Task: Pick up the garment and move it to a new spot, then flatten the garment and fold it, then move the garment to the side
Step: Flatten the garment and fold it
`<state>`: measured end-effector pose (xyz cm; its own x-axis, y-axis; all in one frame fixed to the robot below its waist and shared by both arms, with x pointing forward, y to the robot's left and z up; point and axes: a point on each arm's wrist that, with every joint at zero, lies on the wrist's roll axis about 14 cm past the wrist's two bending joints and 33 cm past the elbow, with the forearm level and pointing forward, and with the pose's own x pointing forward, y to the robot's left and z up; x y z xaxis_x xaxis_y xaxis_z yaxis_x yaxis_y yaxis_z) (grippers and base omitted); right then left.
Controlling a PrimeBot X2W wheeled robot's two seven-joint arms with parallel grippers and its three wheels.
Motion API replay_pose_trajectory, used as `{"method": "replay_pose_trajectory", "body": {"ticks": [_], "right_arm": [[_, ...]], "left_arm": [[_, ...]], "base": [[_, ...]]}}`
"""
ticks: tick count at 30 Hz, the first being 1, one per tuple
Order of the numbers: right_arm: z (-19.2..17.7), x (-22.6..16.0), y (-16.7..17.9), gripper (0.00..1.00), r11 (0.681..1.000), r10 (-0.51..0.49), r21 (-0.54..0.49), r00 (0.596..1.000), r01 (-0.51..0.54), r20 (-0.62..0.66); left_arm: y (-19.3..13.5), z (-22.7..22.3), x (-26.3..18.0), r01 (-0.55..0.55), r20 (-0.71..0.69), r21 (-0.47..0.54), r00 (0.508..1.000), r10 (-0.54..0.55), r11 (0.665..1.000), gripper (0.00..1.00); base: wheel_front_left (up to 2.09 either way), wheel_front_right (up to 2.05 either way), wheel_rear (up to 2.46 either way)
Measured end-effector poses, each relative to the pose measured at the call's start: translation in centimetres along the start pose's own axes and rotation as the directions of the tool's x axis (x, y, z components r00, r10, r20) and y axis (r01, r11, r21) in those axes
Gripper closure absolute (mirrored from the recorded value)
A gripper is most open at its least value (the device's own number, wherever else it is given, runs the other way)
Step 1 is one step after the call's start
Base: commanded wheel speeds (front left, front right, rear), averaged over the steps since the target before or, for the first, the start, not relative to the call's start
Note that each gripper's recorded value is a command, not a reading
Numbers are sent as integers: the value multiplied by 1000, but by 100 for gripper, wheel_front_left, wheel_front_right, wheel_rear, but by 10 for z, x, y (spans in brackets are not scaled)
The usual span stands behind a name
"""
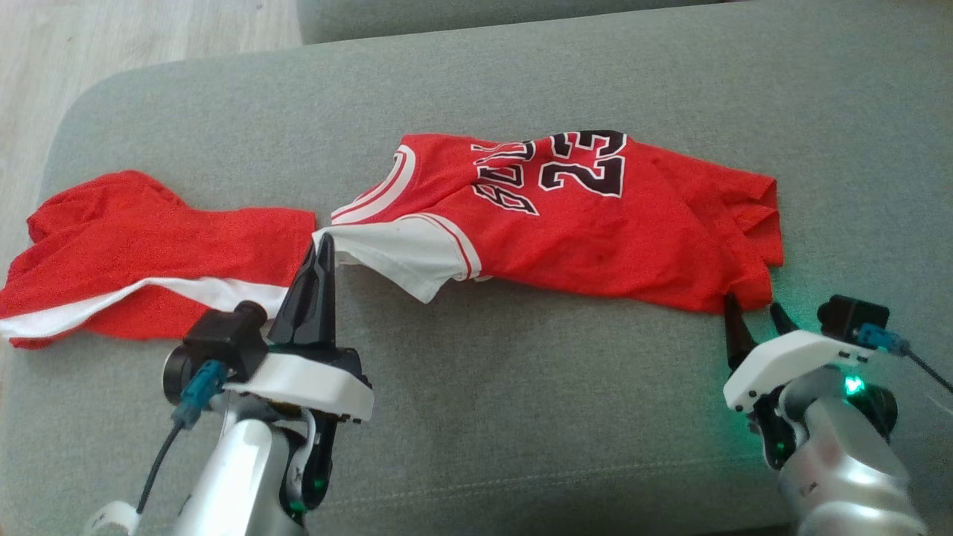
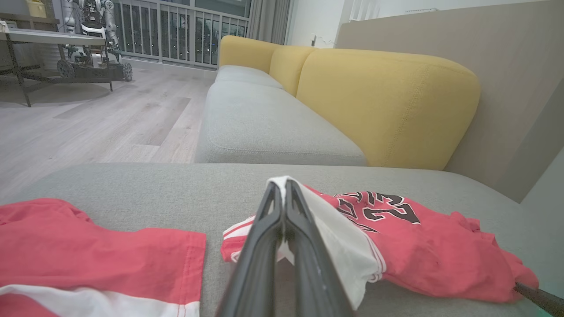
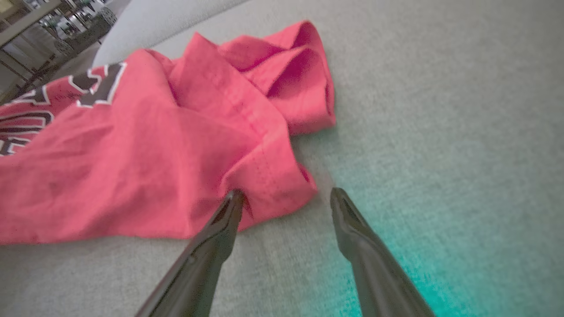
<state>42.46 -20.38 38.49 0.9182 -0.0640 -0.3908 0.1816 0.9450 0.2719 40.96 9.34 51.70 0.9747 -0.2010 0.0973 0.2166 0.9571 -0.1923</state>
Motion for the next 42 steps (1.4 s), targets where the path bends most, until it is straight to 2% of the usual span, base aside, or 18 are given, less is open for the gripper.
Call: {"method": "replay_pose_trajectory", "body": {"ticks": [1, 2, 10, 17, 19, 23, 27, 31, 34, 39, 42], "right_arm": [[-8, -1, 0, 14, 1000, -3, 1, 1000, 3, -27], [-11, -1, 0, 100, 1000, -4, 4, 999, 4, -33], [1, -1, 7, 100, 1000, 20, -10, 1000, -20, -4], [61, -8, 27, 100, 993, 101, -76, 979, -88, 177], [68, -11, 31, 100, 991, 115, -84, 973, -100, 201], [105, -26, 47, 100, 985, 168, -96, 942, -146, 291], [163, -48, 56, 100, 978, 201, -138, 892, -157, 405], [220, -80, 59, 100, 977, 212, -95, 824, -191, 525], [261, -110, 65, 100, 967, 230, -60, 750, -247, 619], [323, -162, 61, 100, 952, 220, -32, 604, -305, 766], [338, -182, 57, 100, 950, 213, -32, 565, -312, 797]], "left_arm": [[1, 0, 0, -4, -1, 2, 1000, 4, 1000, 100], [2, 0, 0, -5, -1, 7, 1000, 5, 1000, 100], [9, 9, 0, -27, 25, 20, 999, 26, 999, 100], [1, 38, -1, -13, 110, 23, 994, 10, 1000, 100], [-1, 44, -2, -9, 126, 23, 992, 6, 1000, 100], [-11, 67, -10, 11, 192, 22, 981, -15, 1000, 100], [-12, 104, -13, 12, 299, 5, 954, -13, 1000, 100], [-16, 145, -17, 33, 408, -49, 913, -11, 998, 100], [-23, 183, -19, 77, 493, -84, 870, -26, 993, 100], [-29, 243, -29, 125, 605, -146, 796, -11, 981, 100], [-36, 266, -36, 159, 628, -180, 778, -11, 971, 100]], "base": [[0, 0, 0], [0, 0, 0], [0, 0, 0], [0, 0, 0], [0, 0, 0], [0, 0, 0], [0, 0, 0], [0, 0, 0], [0, 0, 0], [0, 0, 0], [0, 0, 0]]}}
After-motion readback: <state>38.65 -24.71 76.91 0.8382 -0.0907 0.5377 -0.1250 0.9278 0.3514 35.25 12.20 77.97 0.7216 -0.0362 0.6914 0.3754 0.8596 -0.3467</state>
